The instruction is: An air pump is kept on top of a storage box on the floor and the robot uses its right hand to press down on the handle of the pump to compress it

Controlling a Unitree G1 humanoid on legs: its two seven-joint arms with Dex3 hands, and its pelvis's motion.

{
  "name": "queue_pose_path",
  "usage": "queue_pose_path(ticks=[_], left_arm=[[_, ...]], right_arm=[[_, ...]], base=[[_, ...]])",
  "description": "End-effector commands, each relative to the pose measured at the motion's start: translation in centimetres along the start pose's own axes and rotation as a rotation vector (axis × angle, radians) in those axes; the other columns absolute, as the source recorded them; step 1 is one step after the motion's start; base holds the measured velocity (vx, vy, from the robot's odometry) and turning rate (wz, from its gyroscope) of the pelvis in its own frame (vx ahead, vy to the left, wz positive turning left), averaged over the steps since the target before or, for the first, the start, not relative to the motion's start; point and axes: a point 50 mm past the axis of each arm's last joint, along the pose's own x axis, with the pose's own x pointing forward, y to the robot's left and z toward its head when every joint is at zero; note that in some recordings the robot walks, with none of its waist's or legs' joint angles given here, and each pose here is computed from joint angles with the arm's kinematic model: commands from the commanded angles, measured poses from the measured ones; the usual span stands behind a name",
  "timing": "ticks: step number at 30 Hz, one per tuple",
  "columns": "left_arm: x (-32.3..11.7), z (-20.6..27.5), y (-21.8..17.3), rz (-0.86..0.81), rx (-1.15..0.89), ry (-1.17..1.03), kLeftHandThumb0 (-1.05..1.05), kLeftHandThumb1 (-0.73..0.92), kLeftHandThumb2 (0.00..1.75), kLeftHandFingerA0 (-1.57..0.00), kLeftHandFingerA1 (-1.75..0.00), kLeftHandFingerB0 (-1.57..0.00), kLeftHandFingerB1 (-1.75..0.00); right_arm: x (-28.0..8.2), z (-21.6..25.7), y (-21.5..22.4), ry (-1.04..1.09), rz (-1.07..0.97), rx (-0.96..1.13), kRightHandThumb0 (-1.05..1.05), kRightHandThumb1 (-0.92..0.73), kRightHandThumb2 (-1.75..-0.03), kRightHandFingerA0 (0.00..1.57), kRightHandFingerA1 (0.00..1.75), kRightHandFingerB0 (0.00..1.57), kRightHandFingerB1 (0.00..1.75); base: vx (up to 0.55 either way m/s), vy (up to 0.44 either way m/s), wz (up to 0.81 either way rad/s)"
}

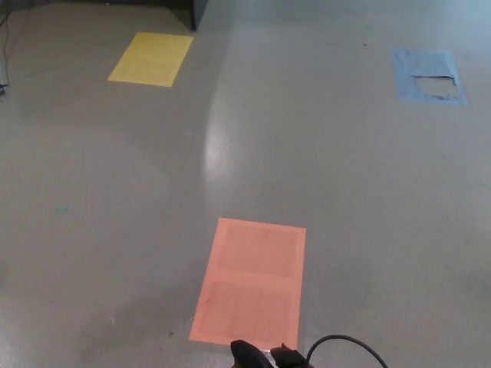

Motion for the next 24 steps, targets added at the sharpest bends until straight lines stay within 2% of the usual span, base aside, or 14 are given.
queue_pose_path(ticks=[1,4,7,8,11,12,13,14,17,18,19,20,24], left_arm=[[-0.2,0.4,0.4,-0.011,0.034,-0.043,-0.75,0.82,0.65,-0.24,-0.31,-0.16,-0.27],[-0.1,0.8,0.7,-0.004,0.037,-0.049,-0.75,0.82,0.65,-0.23,-0.31,-0.16,-0.27],[0.1,2.2,1.6,0.018,0.036,-0.074,-0.75,0.82,0.65,-0.24,-0.31,-0.17,-0.27],[0.2,2.7,1.9,0.028,0.033,-0.085,-0.78,0.68,0.93,-0.18,-0.42,-0.12,-0.38],[0.2,3.3,2.3,0.039,0.024,-0.103,-0.78,0.68,0.93,-0.17,-0.42,-0.12,-0.38],[0.3,3.8,2.7,0.047,0.017,-0.112,-0.77,0.68,0.92,-0.17,-0.41,-0.11,-0.38],[0.3,4.1,2.9,0.052,0.018,-0.116,-0.75,0.82,0.65,-0.24,-0.31,-0.16,-0.27],[0.3,4.1,2.9,0.054,0.021,-0.116,-0.75,0.82,0.65,-0.24,-0.31,-0.16,-0.27],[0.3,5.6,3.9,0.081,0.02,-0.146,-0.74,0.82,0.65,-0.24,-0.31,-0.16,-0.27],[0.3,6.1,4.3,0.089,0.014,-0.159,-0.78,0.67,0.93,-0.17,-0.42,-0.11,-0.38],[0.3,6.5,4.5,0.093,0.007,-0.169,-0.78,0.67,0.93,-0.17,-0.42,-0.11,-0.38],[0.3,6.7,4.7,0.101,0.01,-0.169,-0.75,0.82,0.65,-0.24,-0.31,-0.17,-0.27],[0.2,7.1,5.2,0.116,0.0,-0.176,-0.73,0.8,0.65,-0.23,-0.3,-0.17,-0.27]], right_arm=[[-5.2,-4.2,8.5,0.2,0.398,0.013,-0.95,-0.87,-1.23,0.0,0.07,0.0,0.08],[-3.5,-4.7,6.2,0.2,0.307,0.099,-0.94,-0.87,-1.22,0.0,0.07,0.0,0.08],[-0.6,-5.7,1.0,0.179,0.144,0.191,-0.95,-0.88,-1.22,0.0,0.06,0.0,0.06],[0.4,-6.0,-1.3,0.16,0.071,0.223,-0.92,-0.88,-1.21,0.0,0.1,0.0,0.09],[1.6,-6.7,-6.1,0.096,-0.097,0.311,-0.92,-0.89,-1.21,0.0,0.1,0.0,0.09],[2.0,-6.8,-10.2,0.038,-0.215,0.359,-0.89,-0.89,-1.21,0.0,0.14,0.0,0.13],[1.9,-6.9,-12.7,-0.009,-0.291,0.382,-0.87,-0.88,-1.19,0.0,0.18,0.0,0.17],[1.8,-6.9,-13.4,-0.025,-0.313,0.387,-0.87,-0.88,-1.19,0.0,0.18,0.0,0.17],[0.1,-6.5,-20.6,-0.169,-0.505,0.457,-0.78,-0.84,-1.11,0.0,0.21,0.0,0.21],[-0.8,-6.4,-23.2,-0.221,-0.566,0.493,-0.84,-0.86,-1.15,0.0,0.16,0.0,0.16],[-1.5,-6.3,-24.9,-0.262,-0.604,0.519,-0.84,-0.86,-1.15,0.0,0.16,0.0,0.16],[-2.0,-6.4,-26.2,-0.284,-0.635,0.52,-0.86,-0.87,-1.16,0.0,0.13,0.0,0.14],[-4.8,-7.0,-29.9,-0.38,-0.731,0.557,-0.9,-0.88,-1.2,0.0,0.1,0.0,0.09]], base=[[0.0,0.0,0.0],[0.0,0.0,0.0],[0.0,0.0,0.0],[0.0,0.0,0.0],[0.0,0.0,0.0],[0.0,0.0,0.0],[0.0,0.0,0.0],[0.0,0.0,0.0],[0.0,0.0,0.0],[0.0,0.0,0.0],[0.0,0.0,0.0],[0.0,0.0,0.0],[0.0,0.0,0.0]])
